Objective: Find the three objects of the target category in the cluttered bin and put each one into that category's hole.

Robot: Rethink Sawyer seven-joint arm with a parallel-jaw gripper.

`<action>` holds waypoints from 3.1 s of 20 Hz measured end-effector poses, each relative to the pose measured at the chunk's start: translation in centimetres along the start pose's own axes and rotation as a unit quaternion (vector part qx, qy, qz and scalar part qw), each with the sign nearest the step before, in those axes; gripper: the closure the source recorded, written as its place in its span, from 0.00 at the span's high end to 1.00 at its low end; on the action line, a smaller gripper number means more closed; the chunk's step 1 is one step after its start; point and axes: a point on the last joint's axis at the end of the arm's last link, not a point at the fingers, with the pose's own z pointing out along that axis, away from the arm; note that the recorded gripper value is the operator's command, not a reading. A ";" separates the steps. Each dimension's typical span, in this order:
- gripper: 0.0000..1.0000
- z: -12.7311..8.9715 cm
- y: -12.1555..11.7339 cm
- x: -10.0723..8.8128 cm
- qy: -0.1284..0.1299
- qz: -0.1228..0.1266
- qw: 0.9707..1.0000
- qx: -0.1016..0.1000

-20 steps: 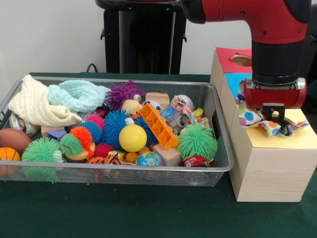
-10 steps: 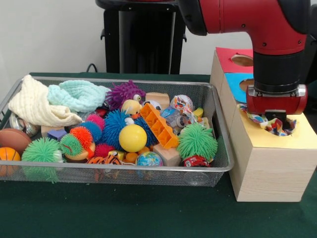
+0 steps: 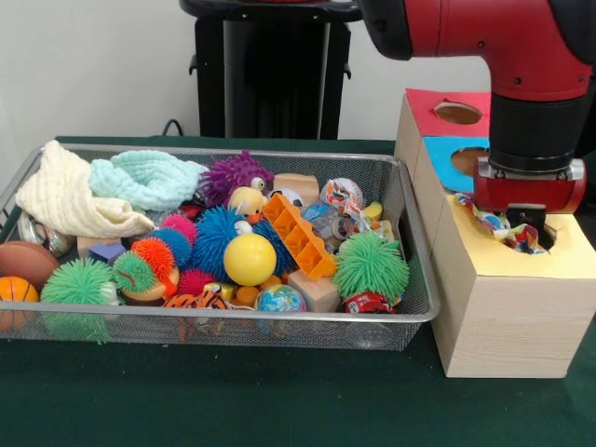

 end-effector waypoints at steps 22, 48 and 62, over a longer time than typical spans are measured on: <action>0.00 -3.0 0.8 0.8 -0.011 -0.041 0.996 0.077; 0.00 -4.0 -1.7 -3.0 -0.024 -0.006 0.999 0.028; 0.00 -4.1 -0.8 -2.5 -0.030 -0.036 0.999 0.025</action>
